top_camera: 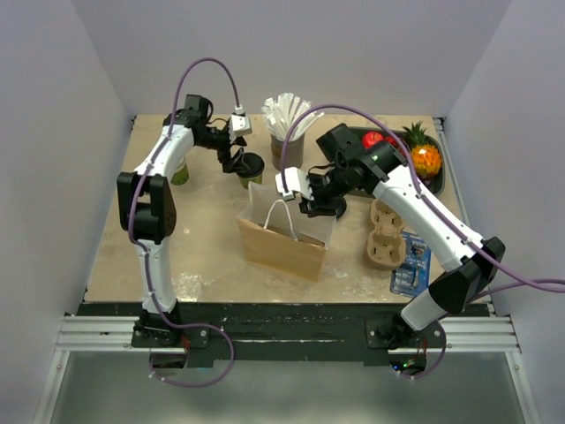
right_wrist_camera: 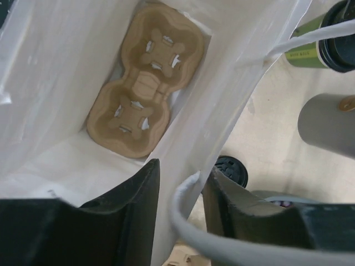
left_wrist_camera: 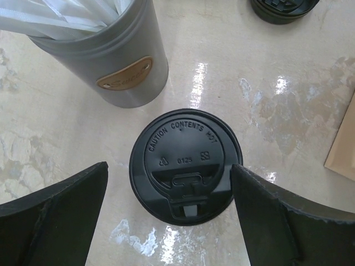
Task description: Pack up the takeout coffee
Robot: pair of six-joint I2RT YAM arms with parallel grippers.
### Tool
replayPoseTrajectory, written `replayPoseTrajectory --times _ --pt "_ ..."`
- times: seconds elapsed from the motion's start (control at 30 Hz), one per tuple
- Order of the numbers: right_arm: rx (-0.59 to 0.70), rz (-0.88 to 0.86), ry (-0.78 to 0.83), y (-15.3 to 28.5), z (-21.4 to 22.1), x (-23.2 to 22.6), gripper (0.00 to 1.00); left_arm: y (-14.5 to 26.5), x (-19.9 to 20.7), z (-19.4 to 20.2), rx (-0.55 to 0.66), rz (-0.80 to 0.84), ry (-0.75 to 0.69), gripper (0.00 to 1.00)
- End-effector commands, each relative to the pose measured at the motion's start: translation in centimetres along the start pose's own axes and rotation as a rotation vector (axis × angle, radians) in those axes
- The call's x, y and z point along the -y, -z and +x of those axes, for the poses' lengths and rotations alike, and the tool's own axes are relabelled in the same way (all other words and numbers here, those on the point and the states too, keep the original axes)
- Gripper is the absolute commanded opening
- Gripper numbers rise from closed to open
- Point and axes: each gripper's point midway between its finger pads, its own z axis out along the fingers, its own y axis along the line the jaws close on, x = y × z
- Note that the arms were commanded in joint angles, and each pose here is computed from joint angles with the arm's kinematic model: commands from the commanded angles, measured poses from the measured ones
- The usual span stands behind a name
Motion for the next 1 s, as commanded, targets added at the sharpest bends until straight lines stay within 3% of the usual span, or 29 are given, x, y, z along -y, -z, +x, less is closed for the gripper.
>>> replayPoseTrajectory --times 0.0,0.13,0.67,0.97 --pt "-0.008 0.07 -0.011 1.4 0.0 0.4 0.46 -0.5 -0.4 -1.9 0.075 0.022 -0.078 0.96" --pt "-0.007 0.083 -0.024 1.3 -0.2 0.8 0.51 -1.0 0.5 -1.7 0.046 0.039 -0.128 0.96" --pt "-0.002 0.085 -0.086 1.0 -0.5 1.5 0.52 0.7 0.1 -4.2 0.086 -0.044 -0.164 0.99" --pt "-0.004 0.086 -0.11 1.1 -0.8 1.9 0.52 0.8 0.5 -3.5 0.067 -0.058 0.009 1.0"
